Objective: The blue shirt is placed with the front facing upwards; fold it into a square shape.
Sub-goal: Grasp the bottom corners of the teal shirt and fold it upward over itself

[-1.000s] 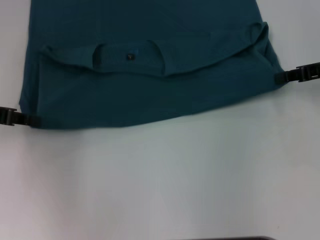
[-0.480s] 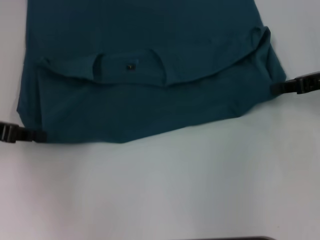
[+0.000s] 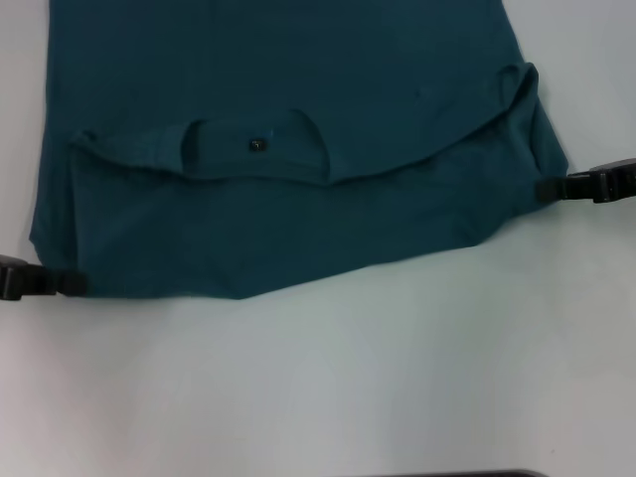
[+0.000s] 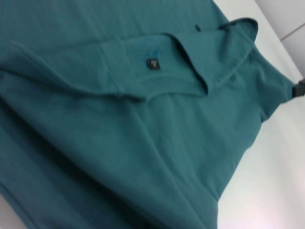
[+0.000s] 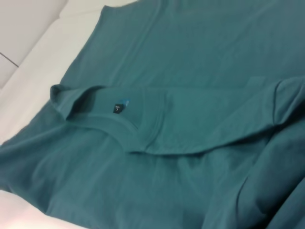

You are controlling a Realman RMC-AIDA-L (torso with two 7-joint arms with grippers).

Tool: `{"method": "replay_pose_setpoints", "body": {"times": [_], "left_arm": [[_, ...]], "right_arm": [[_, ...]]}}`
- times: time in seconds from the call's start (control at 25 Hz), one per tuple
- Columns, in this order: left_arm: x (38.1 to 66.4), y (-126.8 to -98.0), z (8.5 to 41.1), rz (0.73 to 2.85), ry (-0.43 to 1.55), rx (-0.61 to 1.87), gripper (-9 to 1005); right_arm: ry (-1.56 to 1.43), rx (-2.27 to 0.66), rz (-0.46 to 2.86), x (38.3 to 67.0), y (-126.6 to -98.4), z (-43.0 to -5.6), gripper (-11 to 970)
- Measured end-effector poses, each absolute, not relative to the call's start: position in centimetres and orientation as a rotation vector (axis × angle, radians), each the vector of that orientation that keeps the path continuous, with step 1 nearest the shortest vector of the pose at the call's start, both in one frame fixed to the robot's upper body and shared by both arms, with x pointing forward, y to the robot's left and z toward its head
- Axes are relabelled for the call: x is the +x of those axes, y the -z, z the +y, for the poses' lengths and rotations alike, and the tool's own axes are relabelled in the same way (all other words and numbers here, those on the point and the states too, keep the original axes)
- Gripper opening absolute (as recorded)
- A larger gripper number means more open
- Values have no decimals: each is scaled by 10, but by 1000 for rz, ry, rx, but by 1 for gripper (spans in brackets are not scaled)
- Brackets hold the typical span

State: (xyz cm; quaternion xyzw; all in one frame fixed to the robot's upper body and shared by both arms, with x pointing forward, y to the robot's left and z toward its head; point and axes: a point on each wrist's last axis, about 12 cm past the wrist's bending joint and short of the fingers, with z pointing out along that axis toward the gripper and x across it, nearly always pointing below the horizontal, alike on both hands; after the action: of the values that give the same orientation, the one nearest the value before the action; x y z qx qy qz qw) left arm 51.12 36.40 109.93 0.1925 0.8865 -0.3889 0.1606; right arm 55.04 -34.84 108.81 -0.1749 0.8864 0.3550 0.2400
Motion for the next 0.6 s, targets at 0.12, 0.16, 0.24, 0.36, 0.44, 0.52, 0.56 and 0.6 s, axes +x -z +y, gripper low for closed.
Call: {"method": "replay_pose_setpoints", "body": {"times": [0.12, 0.16, 0.24, 0.36, 0.44, 0.52, 0.56, 0.6], "left_arm": [[511, -1102, 367, 2517, 1117, 532, 1], [510, -1103, 368, 2513, 1120, 531, 1], [509, -1103, 368, 2512, 1125, 533, 1], [509, -1103, 369, 2509, 1128, 529, 1], [508, -1103, 370, 2507, 1130, 523, 1], [506, -1103, 370, 2508, 1139, 520, 1], [504, -1102, 371, 2508, 1147, 515, 1], [503, -1103, 372, 2506, 1152, 511, 1]], "right_arm": [[-994, -468, 2411, 546, -1088, -351, 60], [-996, -466, 2410, 545, -1087, -351, 60], [-1004, -461, 2408, 542, -1086, -353, 61], [-1024, -465, 2401, 539, -1087, -354, 63], [-1033, -467, 2397, 537, -1087, -354, 64], [-1040, -466, 2397, 535, -1086, -355, 65], [-1046, -465, 2400, 533, -1086, -355, 65], [-1049, -463, 2401, 532, -1085, -356, 65]]}}
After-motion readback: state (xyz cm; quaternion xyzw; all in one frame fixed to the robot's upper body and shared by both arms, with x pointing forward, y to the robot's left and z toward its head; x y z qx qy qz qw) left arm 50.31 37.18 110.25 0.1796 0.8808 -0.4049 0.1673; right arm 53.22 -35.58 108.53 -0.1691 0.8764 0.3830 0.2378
